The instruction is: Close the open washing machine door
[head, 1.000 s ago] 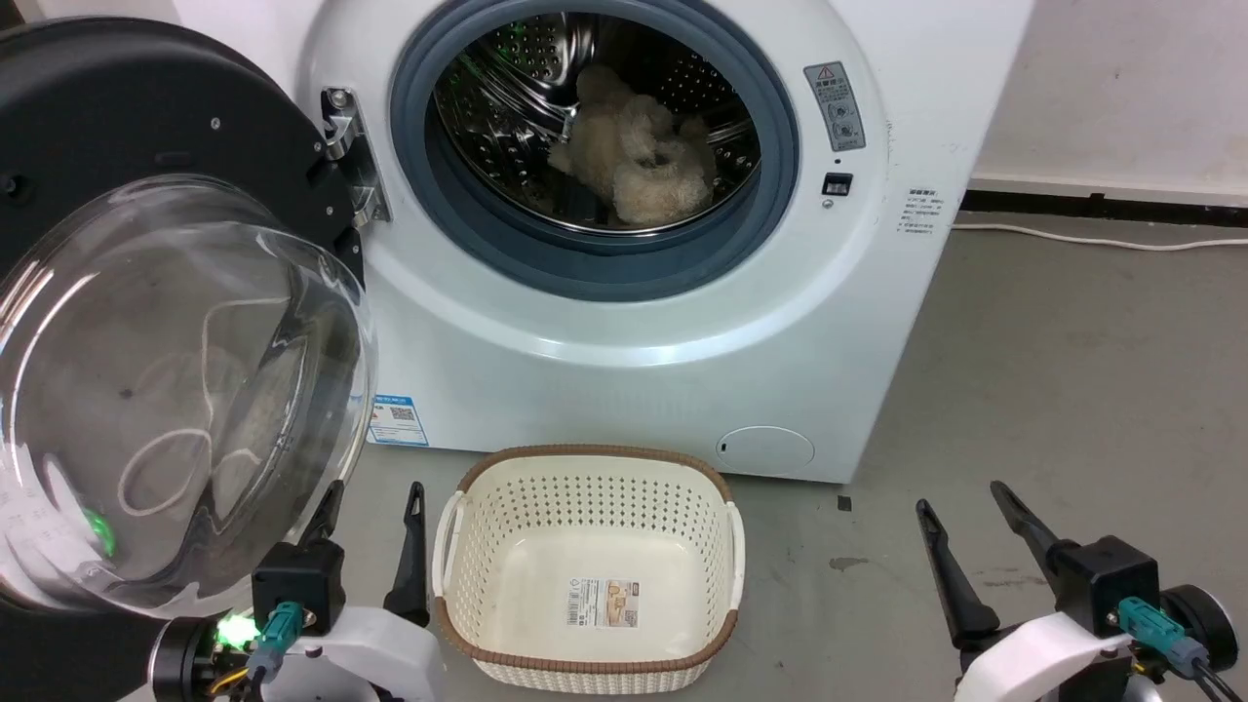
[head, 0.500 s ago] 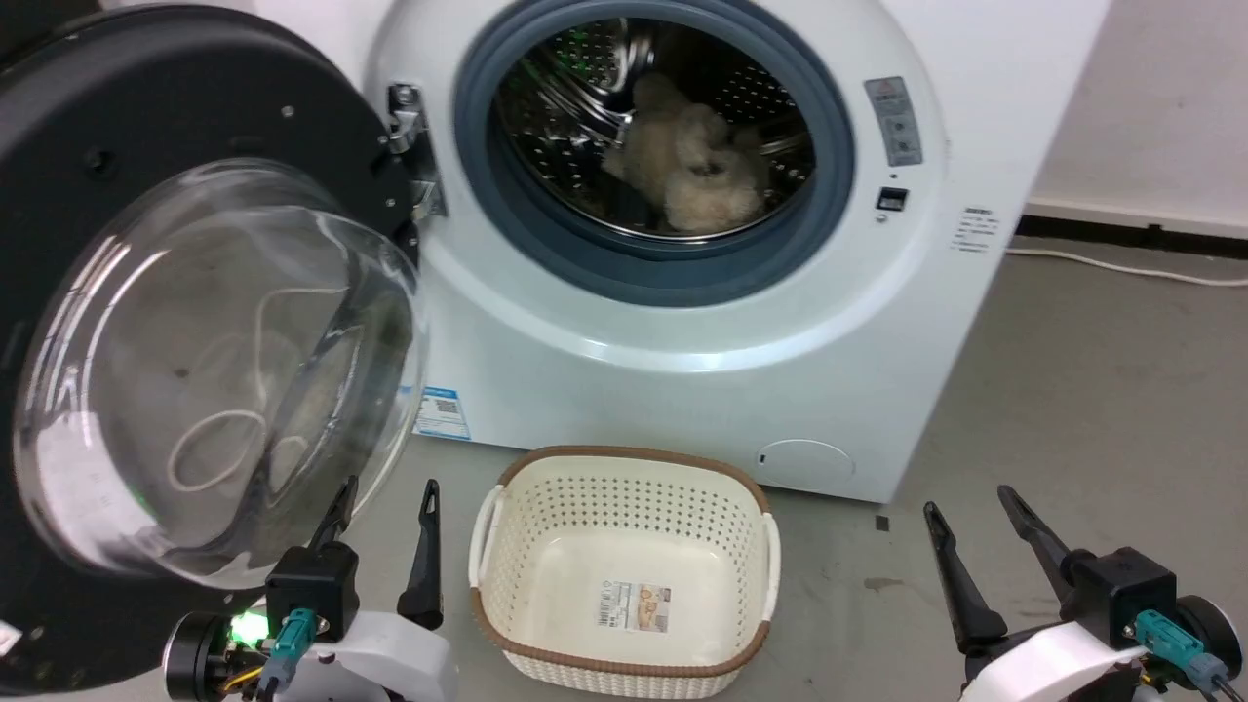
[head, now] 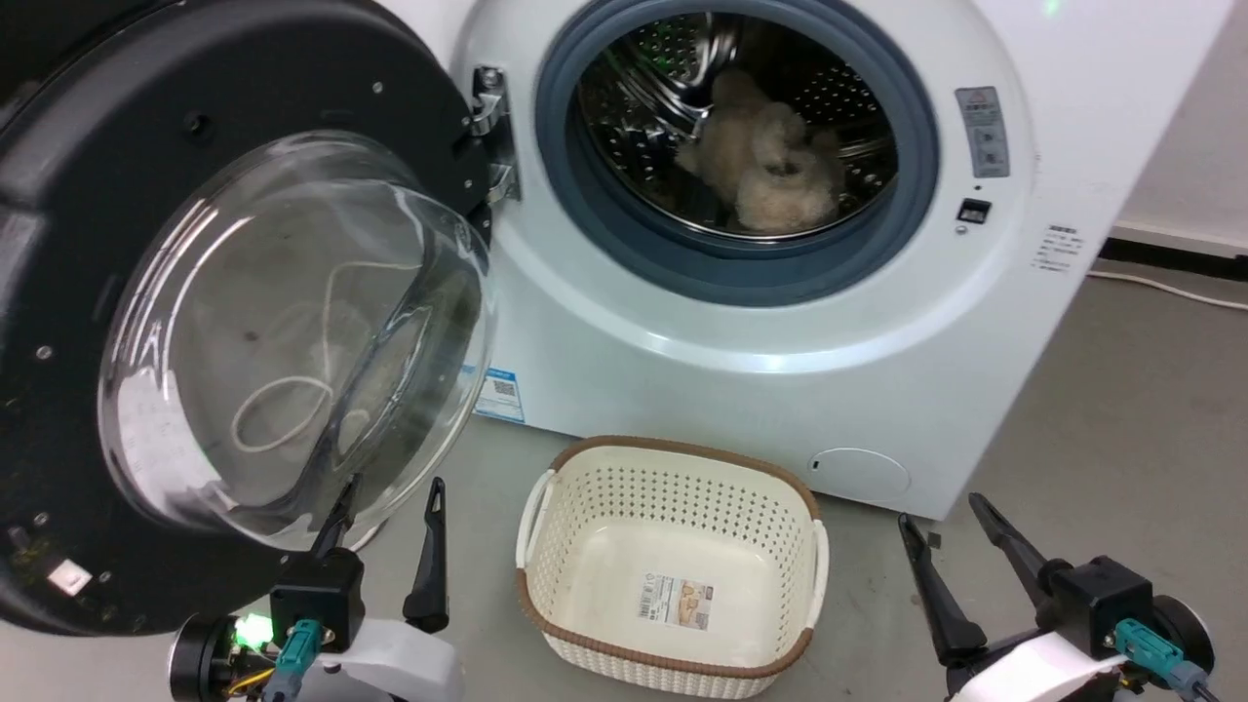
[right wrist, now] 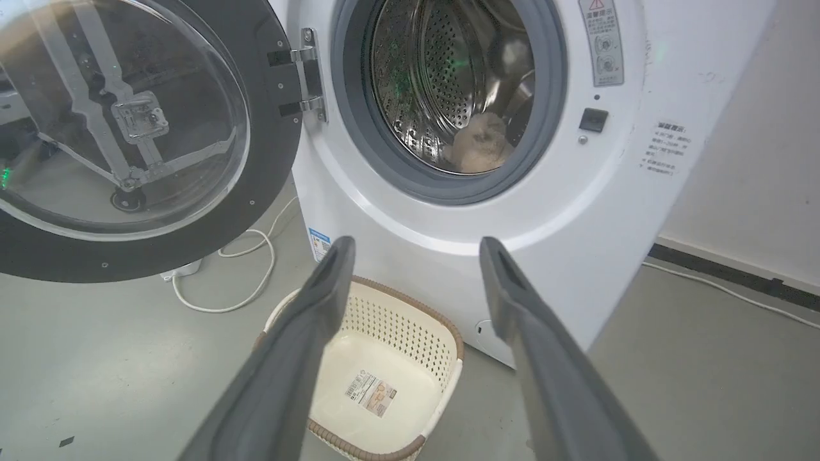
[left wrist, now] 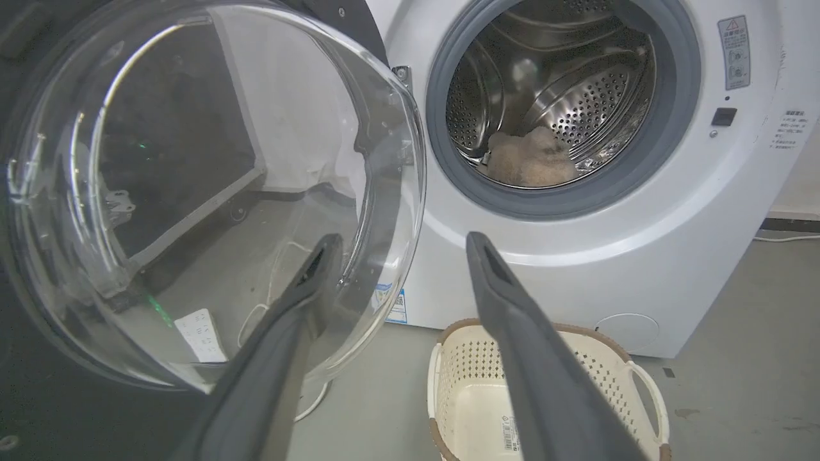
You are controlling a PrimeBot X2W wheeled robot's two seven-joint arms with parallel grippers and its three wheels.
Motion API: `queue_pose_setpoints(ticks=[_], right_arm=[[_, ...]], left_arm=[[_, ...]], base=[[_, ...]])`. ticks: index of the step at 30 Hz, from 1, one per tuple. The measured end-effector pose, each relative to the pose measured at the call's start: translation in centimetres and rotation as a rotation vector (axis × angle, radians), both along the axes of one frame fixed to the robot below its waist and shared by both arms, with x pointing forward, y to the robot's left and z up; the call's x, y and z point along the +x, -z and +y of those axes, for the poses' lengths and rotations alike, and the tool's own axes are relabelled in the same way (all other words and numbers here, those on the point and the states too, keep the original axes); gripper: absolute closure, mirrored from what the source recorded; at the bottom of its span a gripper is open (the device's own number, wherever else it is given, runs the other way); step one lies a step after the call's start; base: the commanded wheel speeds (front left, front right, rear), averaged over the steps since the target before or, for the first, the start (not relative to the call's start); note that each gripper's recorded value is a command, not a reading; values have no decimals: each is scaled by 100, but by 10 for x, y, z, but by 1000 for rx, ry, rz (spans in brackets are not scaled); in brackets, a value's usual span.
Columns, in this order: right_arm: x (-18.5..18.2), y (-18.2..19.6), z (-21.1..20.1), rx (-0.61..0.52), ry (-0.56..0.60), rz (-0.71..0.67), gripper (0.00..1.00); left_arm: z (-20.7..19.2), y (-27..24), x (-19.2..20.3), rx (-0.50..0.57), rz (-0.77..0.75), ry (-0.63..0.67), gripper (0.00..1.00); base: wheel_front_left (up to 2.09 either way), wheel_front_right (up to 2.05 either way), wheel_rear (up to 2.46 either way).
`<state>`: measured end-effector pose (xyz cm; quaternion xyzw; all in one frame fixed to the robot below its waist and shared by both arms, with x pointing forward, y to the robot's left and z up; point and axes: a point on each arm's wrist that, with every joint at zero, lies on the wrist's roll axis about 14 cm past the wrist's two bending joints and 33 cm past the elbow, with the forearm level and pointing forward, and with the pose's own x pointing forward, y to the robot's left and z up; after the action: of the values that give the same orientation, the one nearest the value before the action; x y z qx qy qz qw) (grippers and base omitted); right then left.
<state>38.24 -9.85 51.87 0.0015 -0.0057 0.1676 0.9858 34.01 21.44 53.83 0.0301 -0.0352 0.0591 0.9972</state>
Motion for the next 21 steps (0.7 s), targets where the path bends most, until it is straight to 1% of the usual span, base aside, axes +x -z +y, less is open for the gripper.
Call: queue_pose_setpoints(ticks=[8,21], right_arm=[[4,2,18,14,-62,2,0],[6,3,42,30,-139,-4,0]], left_arm=[[13,-1,-11,7,-14,-55,0],[27,-5,-25,23,-39,-108,0]], base=[[0,0,0],[0,0,0]])
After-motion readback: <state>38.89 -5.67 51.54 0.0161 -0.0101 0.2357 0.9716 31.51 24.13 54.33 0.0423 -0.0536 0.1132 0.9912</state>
